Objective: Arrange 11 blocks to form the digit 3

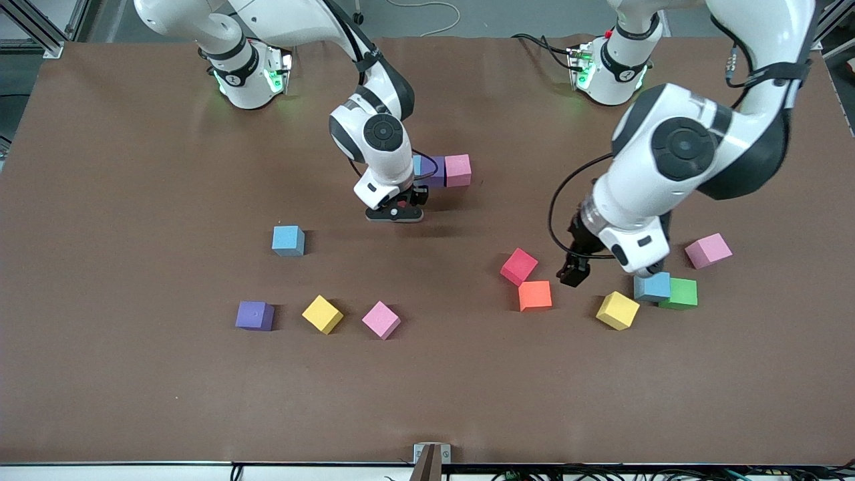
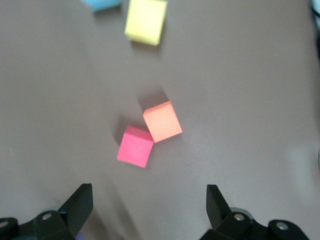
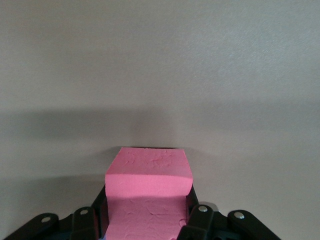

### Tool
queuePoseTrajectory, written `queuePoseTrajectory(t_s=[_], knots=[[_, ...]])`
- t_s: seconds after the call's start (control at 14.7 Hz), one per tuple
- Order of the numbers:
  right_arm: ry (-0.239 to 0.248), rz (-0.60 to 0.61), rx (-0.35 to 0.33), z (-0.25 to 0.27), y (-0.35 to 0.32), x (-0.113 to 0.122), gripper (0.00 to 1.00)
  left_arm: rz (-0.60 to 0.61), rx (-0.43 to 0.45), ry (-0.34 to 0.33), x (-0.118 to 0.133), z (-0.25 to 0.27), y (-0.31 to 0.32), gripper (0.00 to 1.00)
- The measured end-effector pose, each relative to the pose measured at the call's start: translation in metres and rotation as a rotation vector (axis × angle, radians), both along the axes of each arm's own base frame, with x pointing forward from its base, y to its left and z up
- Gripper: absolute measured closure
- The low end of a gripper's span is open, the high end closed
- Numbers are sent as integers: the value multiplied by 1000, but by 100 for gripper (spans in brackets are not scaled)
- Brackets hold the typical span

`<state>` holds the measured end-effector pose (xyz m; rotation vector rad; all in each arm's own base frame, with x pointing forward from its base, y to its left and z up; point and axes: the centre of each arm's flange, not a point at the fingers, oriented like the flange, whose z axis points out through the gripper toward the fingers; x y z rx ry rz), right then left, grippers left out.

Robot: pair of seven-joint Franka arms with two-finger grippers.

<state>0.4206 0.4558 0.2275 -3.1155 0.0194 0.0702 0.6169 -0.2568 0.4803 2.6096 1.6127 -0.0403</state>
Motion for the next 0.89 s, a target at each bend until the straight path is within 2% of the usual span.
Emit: queuePoseTrajectory(t_s=[0.2, 0.41, 0.68, 0.89], knots=[[8, -2, 6, 3, -2, -9, 40, -266, 36, 8, 7, 27, 27, 0], [14, 8, 8, 4, 0, -16, 40, -450, 127, 15, 7, 51, 59, 0], [11, 15, 15, 3, 3, -21, 40, -659, 156, 10, 10, 74, 111, 0], [14, 15, 12, 2, 3, -22, 40, -737, 169, 64, -1, 94, 154, 0]])
